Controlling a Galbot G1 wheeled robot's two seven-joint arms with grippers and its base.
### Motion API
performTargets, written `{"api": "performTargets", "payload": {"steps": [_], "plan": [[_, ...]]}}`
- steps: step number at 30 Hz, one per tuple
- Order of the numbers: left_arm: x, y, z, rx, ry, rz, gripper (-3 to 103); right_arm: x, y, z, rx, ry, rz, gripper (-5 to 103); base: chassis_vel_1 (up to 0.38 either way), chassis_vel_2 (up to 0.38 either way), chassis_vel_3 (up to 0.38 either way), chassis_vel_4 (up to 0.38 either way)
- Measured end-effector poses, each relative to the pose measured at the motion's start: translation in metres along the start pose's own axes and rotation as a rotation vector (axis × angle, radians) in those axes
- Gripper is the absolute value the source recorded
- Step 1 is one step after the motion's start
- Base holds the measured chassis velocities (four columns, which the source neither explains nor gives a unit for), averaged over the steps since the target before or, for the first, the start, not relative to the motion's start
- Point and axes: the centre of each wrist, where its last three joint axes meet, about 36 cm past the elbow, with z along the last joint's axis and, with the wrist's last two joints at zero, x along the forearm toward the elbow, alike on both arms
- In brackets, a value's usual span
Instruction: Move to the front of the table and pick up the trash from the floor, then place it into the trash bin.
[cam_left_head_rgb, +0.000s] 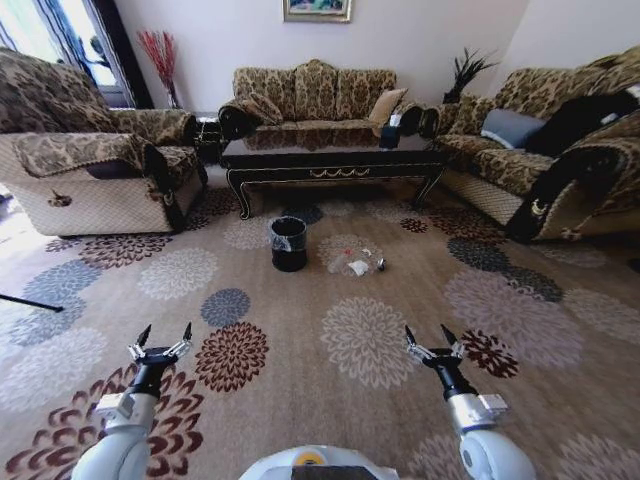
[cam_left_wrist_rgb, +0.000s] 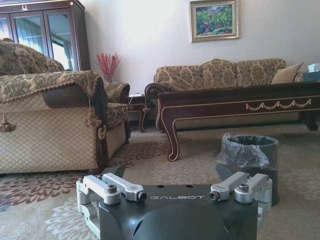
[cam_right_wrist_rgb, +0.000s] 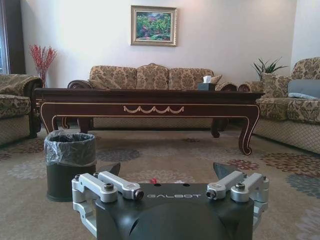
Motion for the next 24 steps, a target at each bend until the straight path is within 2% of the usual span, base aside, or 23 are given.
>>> {"api": "performTargets", "payload": {"steps": [24], "plan": [[0.0041, -0.0037, 0.004, 0.013, 0.018, -0.005, 100, -0.0037, 0.004, 0.0053, -0.007, 0.01, -0.012, 100, -0.155, 0.154, 0.163, -0.153]]}}
